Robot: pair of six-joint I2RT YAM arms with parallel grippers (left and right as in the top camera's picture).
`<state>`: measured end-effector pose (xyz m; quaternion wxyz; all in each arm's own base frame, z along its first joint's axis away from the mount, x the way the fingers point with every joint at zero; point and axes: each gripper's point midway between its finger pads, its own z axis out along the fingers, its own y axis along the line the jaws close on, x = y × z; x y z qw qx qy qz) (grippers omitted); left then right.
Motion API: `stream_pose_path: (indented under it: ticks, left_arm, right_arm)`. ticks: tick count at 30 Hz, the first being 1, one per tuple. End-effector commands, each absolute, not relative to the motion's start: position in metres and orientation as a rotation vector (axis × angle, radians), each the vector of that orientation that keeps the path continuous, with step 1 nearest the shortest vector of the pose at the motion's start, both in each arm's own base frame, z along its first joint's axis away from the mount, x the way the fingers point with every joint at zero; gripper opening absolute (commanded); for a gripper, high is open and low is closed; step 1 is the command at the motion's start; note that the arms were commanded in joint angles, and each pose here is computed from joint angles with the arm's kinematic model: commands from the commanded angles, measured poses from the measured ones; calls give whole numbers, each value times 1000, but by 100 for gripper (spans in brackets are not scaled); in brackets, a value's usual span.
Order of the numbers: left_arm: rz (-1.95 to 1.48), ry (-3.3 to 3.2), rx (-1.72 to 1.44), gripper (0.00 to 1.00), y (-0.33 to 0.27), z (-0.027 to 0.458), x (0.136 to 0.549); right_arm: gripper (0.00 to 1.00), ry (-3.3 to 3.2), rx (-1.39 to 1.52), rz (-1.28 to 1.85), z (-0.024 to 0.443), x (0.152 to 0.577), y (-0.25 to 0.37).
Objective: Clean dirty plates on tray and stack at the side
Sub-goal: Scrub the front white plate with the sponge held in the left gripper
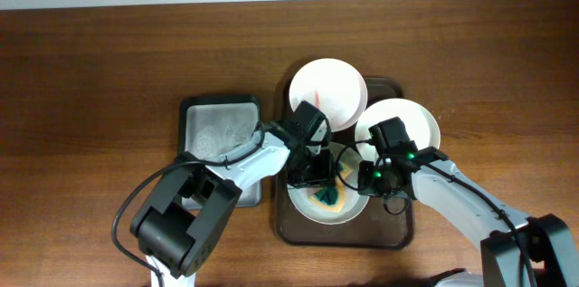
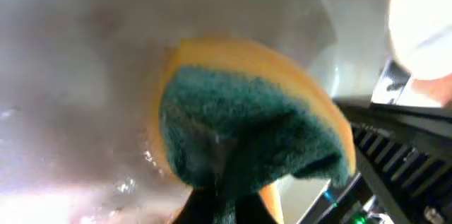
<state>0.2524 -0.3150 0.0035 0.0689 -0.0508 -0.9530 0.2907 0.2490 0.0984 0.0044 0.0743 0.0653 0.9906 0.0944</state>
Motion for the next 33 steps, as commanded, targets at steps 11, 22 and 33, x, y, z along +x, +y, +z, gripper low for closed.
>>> stream_pose_path:
  ticks: [11,22,33]
  left_arm:
    - [455,-3159,-32,0,-253,-8,317]
    - [1023,-2901,-320,1,-376,-10,270]
    - [794,-3213,-47,0,-263,-16,384]
  right_arm:
    - [4,2989,150,197,-1,245,87]
    - [4,2991,9,232,-1,244,93]
    - [4,3014,0,222,-2,239,91]
